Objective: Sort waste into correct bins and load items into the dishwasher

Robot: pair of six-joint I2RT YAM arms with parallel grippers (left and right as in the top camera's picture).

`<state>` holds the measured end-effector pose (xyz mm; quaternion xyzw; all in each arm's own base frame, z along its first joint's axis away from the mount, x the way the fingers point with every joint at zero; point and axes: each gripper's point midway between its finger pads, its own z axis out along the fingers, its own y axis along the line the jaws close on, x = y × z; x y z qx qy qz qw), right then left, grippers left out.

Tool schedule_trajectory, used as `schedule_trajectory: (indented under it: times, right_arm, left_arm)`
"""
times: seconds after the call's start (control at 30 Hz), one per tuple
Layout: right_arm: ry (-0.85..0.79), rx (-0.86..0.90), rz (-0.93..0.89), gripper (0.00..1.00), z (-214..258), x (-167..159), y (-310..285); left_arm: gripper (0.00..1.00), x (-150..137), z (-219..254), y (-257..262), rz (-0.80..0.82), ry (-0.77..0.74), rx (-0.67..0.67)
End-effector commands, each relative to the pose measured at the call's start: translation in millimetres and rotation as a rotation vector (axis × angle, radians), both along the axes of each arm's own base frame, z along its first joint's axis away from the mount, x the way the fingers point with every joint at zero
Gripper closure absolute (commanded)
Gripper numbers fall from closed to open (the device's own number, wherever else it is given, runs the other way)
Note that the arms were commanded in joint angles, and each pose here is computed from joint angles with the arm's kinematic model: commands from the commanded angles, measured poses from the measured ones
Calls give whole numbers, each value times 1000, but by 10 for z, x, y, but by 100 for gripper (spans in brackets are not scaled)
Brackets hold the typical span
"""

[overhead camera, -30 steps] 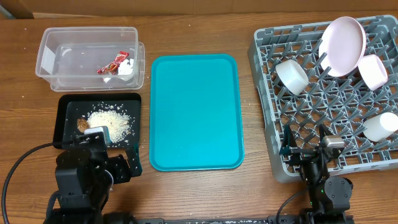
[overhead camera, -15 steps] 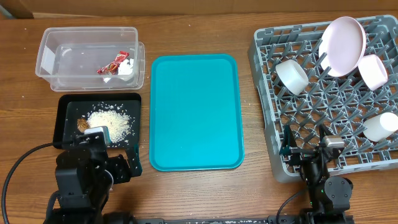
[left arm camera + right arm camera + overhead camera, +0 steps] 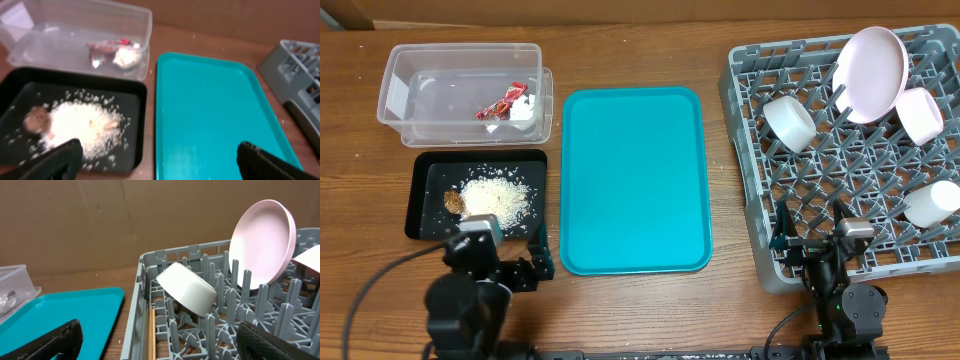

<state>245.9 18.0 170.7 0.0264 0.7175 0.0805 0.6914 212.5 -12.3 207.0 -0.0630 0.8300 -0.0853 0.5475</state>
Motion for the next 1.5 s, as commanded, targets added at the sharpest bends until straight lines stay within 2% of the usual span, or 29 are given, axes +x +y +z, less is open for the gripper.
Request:
schedule_trajectory:
  times: [0.0, 0.23, 0.33, 0.47, 1.47]
  right_arm:
    - [-7, -4, -1, 0, -12, -1, 2]
    - [-7, -4, -1, 0, -12, -1, 2]
    - [-7, -4, -1, 0, -12, -1, 2]
    - [-7, -4, -1, 0, -12, -1, 2]
    - [-7, -4, -1, 0, -12, -1, 2]
  left_arm:
    - [0, 82, -257, -35, -21, -80, 20]
    - [0, 266, -283, -50, -25, -325, 19]
    - [0, 333, -284, -94, -65, -426, 99]
    - [0, 326, -496, -88, -76, -340, 141]
    - [0, 326, -489, -98, -81, -343, 139]
